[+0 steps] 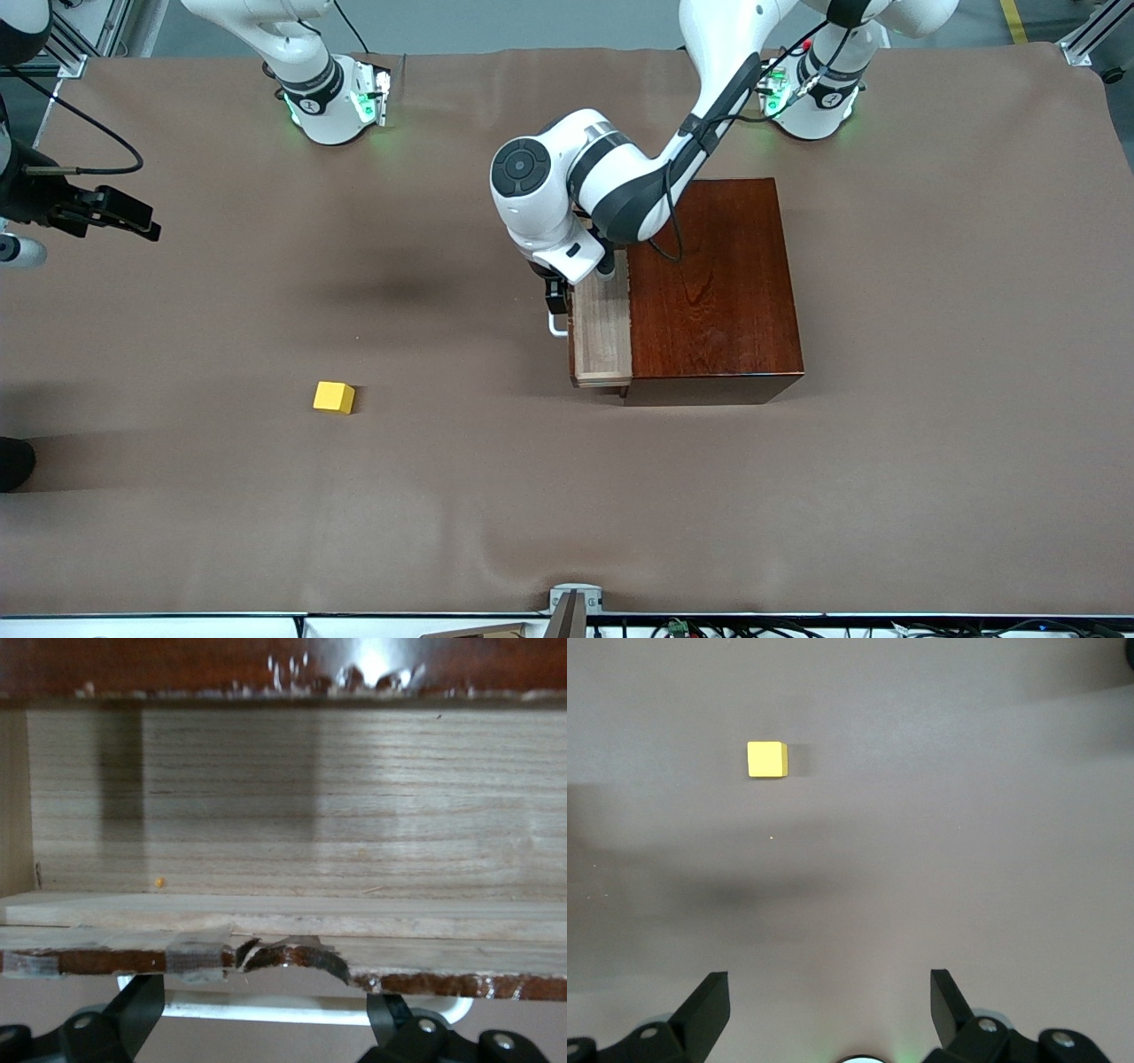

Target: Open drawer, take yellow block, close drawer

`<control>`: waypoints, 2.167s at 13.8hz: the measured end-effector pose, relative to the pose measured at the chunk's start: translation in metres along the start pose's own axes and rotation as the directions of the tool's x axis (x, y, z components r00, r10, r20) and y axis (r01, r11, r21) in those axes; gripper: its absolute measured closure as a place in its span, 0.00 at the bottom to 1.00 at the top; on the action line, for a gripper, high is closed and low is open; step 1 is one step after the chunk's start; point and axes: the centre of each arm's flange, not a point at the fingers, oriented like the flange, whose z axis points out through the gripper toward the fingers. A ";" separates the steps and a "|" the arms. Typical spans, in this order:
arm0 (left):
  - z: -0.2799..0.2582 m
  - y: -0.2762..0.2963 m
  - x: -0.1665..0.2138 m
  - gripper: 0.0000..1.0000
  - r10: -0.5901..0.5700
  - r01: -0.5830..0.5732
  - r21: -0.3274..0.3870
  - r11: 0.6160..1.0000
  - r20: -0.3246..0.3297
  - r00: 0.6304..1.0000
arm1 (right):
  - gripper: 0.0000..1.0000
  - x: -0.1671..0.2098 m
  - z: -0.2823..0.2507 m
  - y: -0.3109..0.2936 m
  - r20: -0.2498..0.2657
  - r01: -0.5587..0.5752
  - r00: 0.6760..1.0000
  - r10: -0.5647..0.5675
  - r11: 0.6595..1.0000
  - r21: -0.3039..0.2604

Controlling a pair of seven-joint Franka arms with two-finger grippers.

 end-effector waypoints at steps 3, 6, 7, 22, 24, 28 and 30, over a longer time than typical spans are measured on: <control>0.002 0.001 0.009 0.00 -0.010 0.011 0.013 1.000 -0.064 0.998 | 0.00 0.000 -0.001 0.000 -0.002 0.000 1.000 0.000 1.000 0.000; 0.010 0.003 0.023 0.00 -0.025 0.026 0.005 1.000 -0.177 0.984 | 0.00 0.000 -0.002 0.001 -0.004 -0.002 1.000 0.002 1.000 0.000; 0.013 0.002 0.028 0.00 -0.037 0.037 -0.004 0.999 -0.218 0.975 | 0.00 0.000 -0.002 0.001 -0.004 -0.002 1.000 0.002 1.000 0.000; 0.009 0.002 0.034 0.00 -0.050 0.034 -0.061 0.998 -0.292 0.955 | 0.00 0.000 -0.004 0.003 -0.008 -0.005 1.000 0.005 1.000 0.001; -0.023 0.009 0.039 0.00 -0.071 0.047 -0.100 0.994 -0.247 0.966 | 0.00 0.000 -0.004 0.003 -0.008 -0.005 1.000 0.005 1.000 0.001; -0.074 0.055 0.092 0.00 -0.140 0.114 -0.148 0.982 -0.178 0.974 | 0.00 0.000 -0.004 0.003 -0.008 -0.005 1.000 0.005 1.000 0.001; -0.090 0.098 0.147 0.00 -0.173 0.149 -0.150 0.977 -0.159 0.972 | 0.00 0.000 -0.004 0.003 -0.008 -0.005 1.000 0.005 1.000 0.001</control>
